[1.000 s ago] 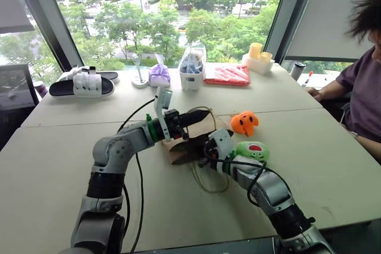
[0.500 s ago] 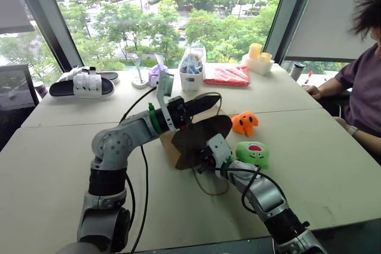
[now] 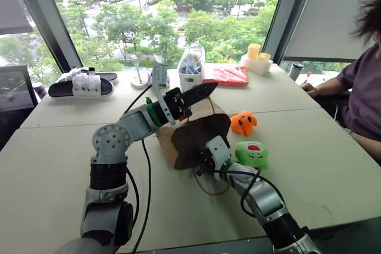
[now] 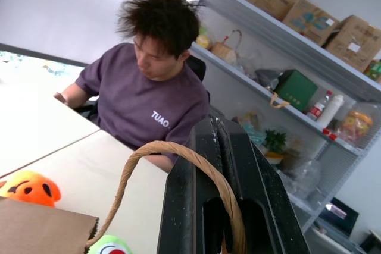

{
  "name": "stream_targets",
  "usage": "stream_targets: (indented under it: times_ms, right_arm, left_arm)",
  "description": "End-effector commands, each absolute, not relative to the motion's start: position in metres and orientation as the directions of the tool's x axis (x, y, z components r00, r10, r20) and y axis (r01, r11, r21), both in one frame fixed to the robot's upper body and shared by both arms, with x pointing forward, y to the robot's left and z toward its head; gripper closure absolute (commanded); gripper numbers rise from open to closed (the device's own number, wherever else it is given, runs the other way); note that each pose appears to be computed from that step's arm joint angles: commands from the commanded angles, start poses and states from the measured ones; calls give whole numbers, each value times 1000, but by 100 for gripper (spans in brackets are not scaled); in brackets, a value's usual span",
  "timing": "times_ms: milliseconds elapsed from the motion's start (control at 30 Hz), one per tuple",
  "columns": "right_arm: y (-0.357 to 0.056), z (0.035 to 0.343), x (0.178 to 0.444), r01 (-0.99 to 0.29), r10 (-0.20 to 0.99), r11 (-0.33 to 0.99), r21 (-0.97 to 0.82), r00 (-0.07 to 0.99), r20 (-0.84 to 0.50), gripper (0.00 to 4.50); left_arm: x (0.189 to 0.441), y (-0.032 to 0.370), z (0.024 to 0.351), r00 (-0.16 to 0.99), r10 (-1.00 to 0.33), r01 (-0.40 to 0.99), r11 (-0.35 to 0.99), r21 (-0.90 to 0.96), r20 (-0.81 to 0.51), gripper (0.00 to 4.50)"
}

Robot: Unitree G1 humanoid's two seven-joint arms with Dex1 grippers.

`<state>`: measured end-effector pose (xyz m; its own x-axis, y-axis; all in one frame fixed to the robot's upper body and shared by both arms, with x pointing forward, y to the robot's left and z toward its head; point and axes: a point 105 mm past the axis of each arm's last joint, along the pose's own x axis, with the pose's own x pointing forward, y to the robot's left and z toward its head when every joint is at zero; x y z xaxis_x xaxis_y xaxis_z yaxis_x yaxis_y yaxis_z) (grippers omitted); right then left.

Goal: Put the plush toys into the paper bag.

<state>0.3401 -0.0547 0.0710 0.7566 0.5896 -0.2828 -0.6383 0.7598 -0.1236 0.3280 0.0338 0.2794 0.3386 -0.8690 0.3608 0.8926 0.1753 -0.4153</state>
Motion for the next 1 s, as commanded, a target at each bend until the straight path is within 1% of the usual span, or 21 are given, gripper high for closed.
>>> stream_targets:
  times_ms: [33,67,133,200,267,300,367,400,533,600,633,667,767,833,867,933,1000]
  right_arm:
    - [-47,113,333,-659,653,744,-110,752,-84,450]
    - [-47,123,330,-658,659,746,-107,752,-25,450]
    - [-47,136,323,-672,678,733,-102,734,41,450]
    - [-50,148,305,-703,708,706,-85,703,74,450]
    - [-57,157,288,-721,724,690,-71,685,80,450]
    - [-60,161,280,-731,734,679,-65,675,70,424]
    - [-68,174,271,-730,733,680,-69,676,73,355]
    - [-73,183,269,-726,728,685,-62,679,92,312]
    - [-94,210,269,-680,669,734,3,723,176,104]
    - [-128,212,277,-584,574,812,14,802,166,4]
    - [-141,211,280,-547,540,837,11,828,149,1]
    - [-160,203,287,-468,467,884,-19,879,99,1]
    - [-202,165,306,-308,302,949,-63,949,-86,1]
    - [-205,146,313,-311,296,947,-76,941,-165,1]
    - [-205,141,316,-312,296,947,-71,938,-178,1]
    - [-198,125,325,-328,327,944,28,926,-189,1]
    - [-199,103,329,-322,323,946,44,914,-246,1]
  left_arm:
    - [334,36,281,360,-855,893,201,-402,372,447]
    - [336,36,280,365,-854,890,203,-409,371,447]
    - [338,36,278,369,-853,886,203,-417,368,447]
    - [340,33,275,368,-859,885,205,-419,357,447]
    - [342,33,273,367,-862,884,206,-419,350,447]
    - [343,33,272,366,-863,884,206,-420,347,450]
    - [344,33,268,366,-866,882,206,-424,341,450]
    - [344,33,266,363,-868,881,202,-428,339,450]
    - [343,30,263,351,-876,884,194,-425,330,450]
    - [341,29,262,342,-880,887,185,-424,331,450]
    - [341,28,262,338,-881,887,181,-424,332,450]
    - [341,28,261,334,-882,889,178,-423,331,450]
    - [341,27,257,324,-888,891,171,-420,327,450]
    - [341,26,256,323,-889,892,171,-418,326,450]
    - [341,25,256,323,-889,892,171,-418,326,450]
    - [341,25,255,327,-888,890,175,-421,322,450]
    - [342,25,253,334,-887,887,182,-424,318,450]
